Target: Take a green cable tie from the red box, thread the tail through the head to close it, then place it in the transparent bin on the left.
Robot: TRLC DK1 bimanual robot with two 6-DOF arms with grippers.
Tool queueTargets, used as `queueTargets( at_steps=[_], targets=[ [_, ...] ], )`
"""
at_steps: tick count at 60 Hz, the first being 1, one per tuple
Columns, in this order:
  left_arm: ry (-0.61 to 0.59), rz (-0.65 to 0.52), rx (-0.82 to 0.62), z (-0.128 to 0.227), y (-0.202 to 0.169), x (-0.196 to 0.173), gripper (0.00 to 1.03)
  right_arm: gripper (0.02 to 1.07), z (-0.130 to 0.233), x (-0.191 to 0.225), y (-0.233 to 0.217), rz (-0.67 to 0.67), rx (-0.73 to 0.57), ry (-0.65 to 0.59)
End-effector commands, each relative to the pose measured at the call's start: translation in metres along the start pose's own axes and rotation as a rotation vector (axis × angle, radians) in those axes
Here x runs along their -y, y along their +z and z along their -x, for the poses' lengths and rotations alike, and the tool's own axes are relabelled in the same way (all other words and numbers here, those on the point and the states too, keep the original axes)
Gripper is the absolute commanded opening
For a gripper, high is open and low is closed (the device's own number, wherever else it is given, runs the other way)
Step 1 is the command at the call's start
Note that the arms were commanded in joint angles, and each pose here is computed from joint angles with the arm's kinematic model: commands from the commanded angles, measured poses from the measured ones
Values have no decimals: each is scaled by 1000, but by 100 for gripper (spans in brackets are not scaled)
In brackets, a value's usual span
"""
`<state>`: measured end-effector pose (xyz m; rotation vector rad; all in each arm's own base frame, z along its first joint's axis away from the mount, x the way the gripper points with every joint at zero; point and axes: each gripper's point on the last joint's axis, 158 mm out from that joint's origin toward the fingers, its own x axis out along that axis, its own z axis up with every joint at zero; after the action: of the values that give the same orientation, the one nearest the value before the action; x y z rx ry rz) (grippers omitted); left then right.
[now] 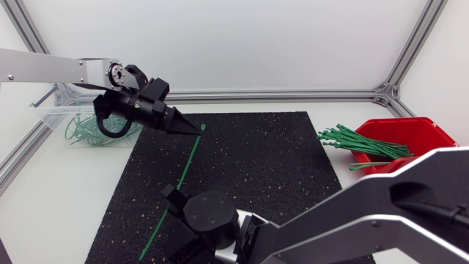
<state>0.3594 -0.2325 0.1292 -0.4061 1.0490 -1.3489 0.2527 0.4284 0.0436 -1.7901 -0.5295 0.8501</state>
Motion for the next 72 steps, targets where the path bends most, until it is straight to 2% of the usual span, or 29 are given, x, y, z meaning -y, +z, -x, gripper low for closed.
queueTargets(
  at_steps=[1,45,72],
  targets=[
    [-7,-16,11,3,4,-4,3,11,4,-16,11,39,27,26],
    [-3,-28,15,6,9,-6,3,10,27,-10,65,53,112,1],
    [2,-29,6,3,8,-6,3,10,38,-17,76,33,135,16]
  ],
)
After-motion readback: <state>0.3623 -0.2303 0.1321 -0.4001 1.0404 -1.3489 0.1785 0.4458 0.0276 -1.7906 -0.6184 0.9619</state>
